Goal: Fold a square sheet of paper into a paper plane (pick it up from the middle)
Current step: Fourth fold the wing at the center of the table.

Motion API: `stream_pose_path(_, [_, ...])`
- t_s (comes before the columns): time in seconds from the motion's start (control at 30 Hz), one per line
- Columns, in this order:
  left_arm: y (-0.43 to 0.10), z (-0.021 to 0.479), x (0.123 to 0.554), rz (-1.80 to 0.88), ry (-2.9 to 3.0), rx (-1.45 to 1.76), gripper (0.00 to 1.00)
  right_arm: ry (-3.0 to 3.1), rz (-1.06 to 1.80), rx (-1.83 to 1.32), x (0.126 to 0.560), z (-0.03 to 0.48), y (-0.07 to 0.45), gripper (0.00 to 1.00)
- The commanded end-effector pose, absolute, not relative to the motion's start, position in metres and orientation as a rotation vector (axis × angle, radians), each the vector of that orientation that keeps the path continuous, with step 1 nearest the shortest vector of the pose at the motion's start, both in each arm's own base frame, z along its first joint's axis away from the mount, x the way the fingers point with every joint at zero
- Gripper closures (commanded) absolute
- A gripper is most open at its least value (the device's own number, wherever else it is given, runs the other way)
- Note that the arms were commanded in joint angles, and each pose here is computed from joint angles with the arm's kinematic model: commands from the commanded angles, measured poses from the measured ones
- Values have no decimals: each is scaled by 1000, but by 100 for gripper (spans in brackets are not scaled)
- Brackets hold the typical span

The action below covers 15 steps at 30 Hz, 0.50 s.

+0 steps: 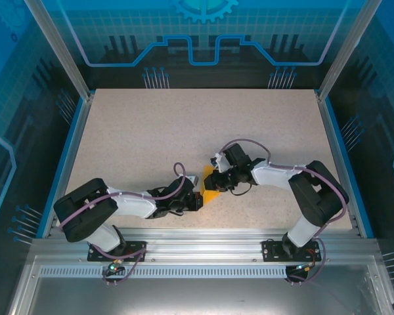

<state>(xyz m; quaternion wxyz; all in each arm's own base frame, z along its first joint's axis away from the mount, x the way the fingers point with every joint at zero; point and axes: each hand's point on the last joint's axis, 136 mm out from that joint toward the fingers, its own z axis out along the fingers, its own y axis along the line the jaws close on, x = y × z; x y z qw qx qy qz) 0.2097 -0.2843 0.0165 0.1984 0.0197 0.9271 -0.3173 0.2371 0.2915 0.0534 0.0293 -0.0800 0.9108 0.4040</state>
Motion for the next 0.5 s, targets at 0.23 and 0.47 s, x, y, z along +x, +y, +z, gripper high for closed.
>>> stream_pose_path(0.23, [-276, 9, 207, -891, 2614, 51, 89, 2838, 1233, -219, 252, 36, 301, 81])
stream_pose_path(0.47, [-272, 8, 205, -863, 2628, 66, 78, 2818, 1240, -219, 262, 41, 304, 81])
